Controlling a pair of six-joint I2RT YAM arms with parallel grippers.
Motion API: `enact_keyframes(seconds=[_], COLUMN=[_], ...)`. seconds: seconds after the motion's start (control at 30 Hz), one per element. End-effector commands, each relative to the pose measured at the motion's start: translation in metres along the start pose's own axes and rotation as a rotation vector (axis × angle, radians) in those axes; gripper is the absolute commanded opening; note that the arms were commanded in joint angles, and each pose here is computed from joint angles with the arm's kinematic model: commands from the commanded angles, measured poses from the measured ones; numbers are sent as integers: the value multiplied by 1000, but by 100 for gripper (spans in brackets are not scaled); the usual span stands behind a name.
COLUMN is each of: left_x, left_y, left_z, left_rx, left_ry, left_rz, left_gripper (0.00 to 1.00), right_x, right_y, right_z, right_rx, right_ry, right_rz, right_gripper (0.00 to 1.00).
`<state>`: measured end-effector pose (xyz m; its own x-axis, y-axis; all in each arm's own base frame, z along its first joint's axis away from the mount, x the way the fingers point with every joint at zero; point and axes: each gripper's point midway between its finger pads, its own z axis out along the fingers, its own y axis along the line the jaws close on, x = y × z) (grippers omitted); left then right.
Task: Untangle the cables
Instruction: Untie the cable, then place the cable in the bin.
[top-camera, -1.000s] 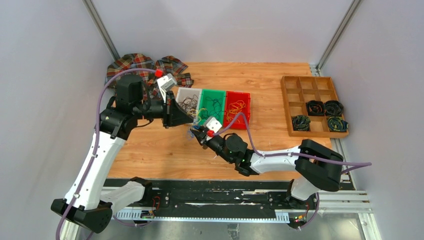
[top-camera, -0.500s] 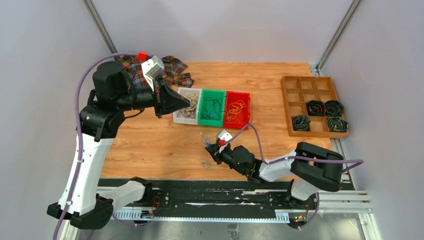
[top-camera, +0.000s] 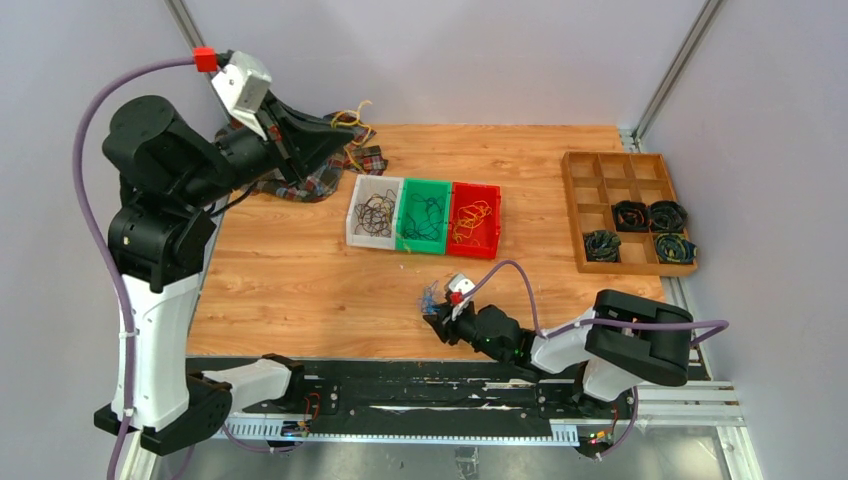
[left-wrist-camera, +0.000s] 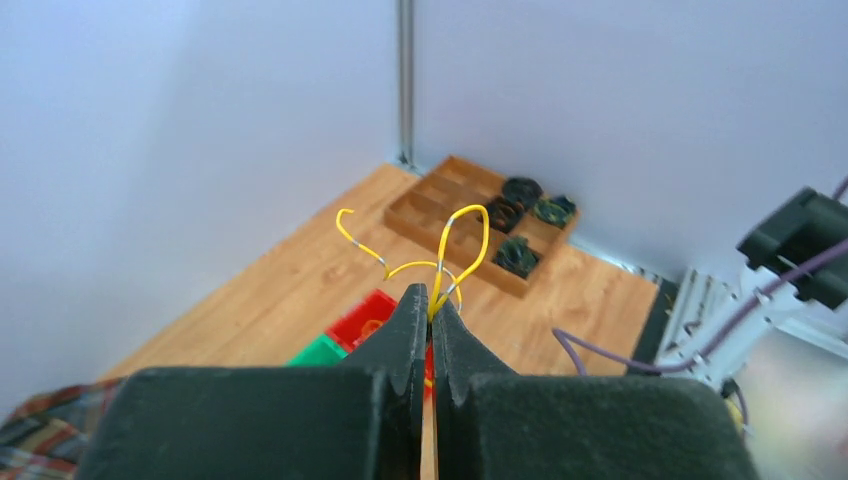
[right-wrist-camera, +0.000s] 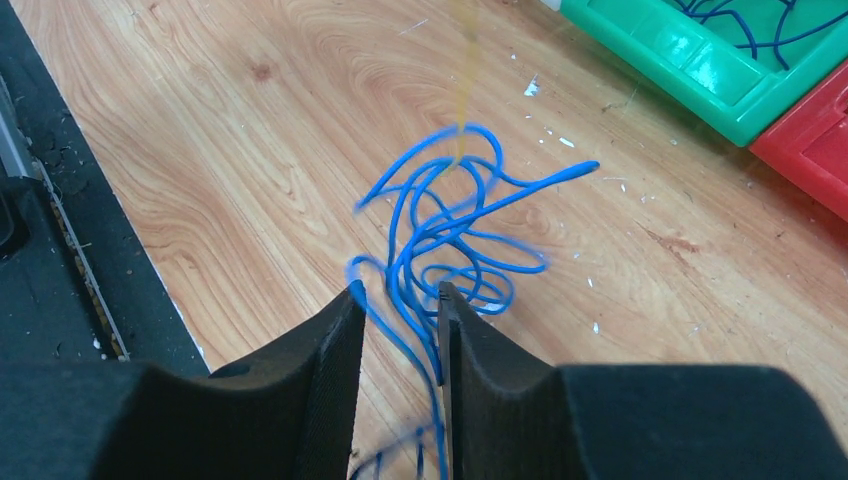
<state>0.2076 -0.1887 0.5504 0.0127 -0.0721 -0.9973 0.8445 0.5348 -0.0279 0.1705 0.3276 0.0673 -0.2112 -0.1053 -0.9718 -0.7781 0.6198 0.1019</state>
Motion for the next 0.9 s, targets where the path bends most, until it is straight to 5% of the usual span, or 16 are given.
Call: enact_keyframes(seconds=[0.0,0.23,0.33,0.43,0.5,0.87], left_x=[-57,-116,-112,-85,-61,67], left_y=[13,14,10,12,19,33], left_z=[-6,-30,-25,-9,1,60], left_rx=[-117,-216,-180,-128,-121,-57], left_ry=[-180,-400,-392,-306,-243,50], left_rz=[90,197,187,136,88,-122], left_gripper=[0,1,0,1,1,1], right_x=[2,19,20,-1,-22,-163], right_y=[1,1,1,5,5,-31], right_z=[-7,-8,-11,-11,-10,-47], right_rx=[4,2,-2,-10,12,185], right_ry=[4,57,43,6,1,-226], right_rz=[15,10,39,54,55,22], right_gripper=[34,34,36,46,69,71])
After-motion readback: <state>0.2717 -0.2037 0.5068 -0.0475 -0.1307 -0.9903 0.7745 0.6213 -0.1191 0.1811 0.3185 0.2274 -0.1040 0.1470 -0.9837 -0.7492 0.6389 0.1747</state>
